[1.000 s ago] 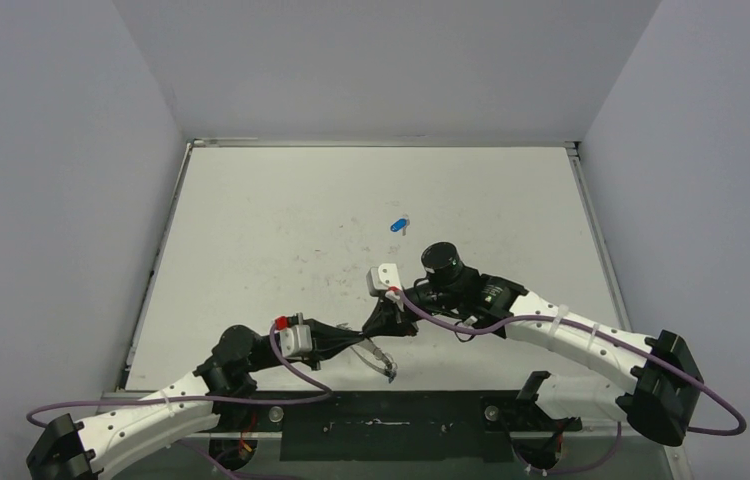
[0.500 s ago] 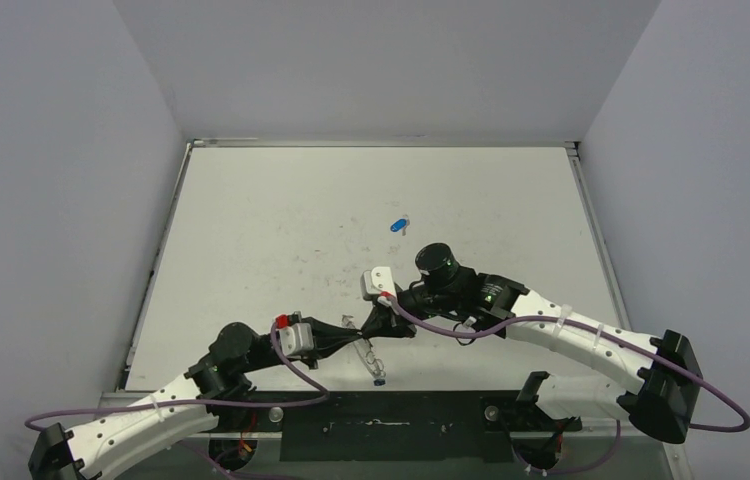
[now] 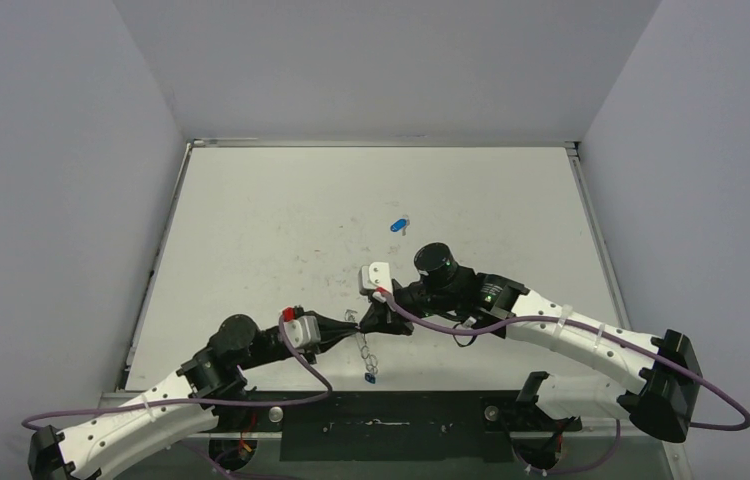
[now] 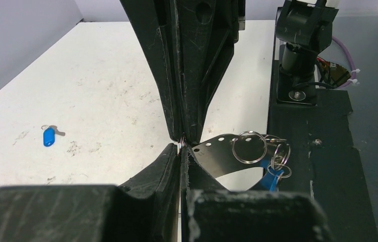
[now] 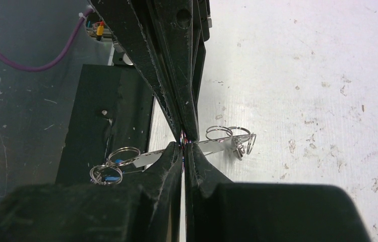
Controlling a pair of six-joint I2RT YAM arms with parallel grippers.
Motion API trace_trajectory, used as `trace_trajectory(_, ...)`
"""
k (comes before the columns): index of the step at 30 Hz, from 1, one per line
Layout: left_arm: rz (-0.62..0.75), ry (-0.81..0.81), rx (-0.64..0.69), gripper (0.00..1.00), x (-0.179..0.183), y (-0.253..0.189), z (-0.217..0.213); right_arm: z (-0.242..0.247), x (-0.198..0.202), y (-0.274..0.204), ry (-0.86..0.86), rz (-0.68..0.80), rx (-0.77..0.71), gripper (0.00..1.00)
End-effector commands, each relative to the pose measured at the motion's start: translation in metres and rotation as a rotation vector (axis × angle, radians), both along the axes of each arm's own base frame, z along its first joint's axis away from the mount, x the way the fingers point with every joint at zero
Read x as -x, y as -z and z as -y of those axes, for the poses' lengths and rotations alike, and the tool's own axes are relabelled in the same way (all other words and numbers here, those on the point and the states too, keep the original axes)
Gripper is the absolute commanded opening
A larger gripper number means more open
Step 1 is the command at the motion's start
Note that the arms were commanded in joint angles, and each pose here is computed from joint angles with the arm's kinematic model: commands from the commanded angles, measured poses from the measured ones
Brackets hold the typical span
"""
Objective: Put the keys on the keyring
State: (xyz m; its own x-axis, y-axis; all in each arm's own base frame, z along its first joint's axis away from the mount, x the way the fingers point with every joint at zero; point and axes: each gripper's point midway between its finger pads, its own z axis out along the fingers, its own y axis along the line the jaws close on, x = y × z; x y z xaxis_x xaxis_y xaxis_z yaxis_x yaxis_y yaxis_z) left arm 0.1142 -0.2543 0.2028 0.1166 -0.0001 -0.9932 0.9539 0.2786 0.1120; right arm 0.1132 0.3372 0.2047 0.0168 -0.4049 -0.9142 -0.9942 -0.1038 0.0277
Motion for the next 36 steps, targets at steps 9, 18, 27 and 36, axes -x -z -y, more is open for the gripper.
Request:
trace_trajectory(9,0.035,-0.083,-0.069,0.02,-0.018,-0.012,-0.005,0.001,-0.015,-0.014,0.16,-0.045,0.065,0.0)
trace_trajectory(18,0.039,-0.065,-0.124,0.23,-0.014,-0.011,-0.008,0.002,-0.015,-0.004,0.179,-0.052,0.203,0.0)
trace_trajectory(27,0.014,-0.031,-0.131,0.26,-0.012,-0.004,-0.001,-0.004,-0.01,0.005,0.163,-0.092,0.306,0.0)
trace_trajectory(36,-0.013,0.033,-0.123,0.28,-0.007,0.005,0.013,-0.015,-0.002,0.006,0.134,-0.085,0.333,0.0)
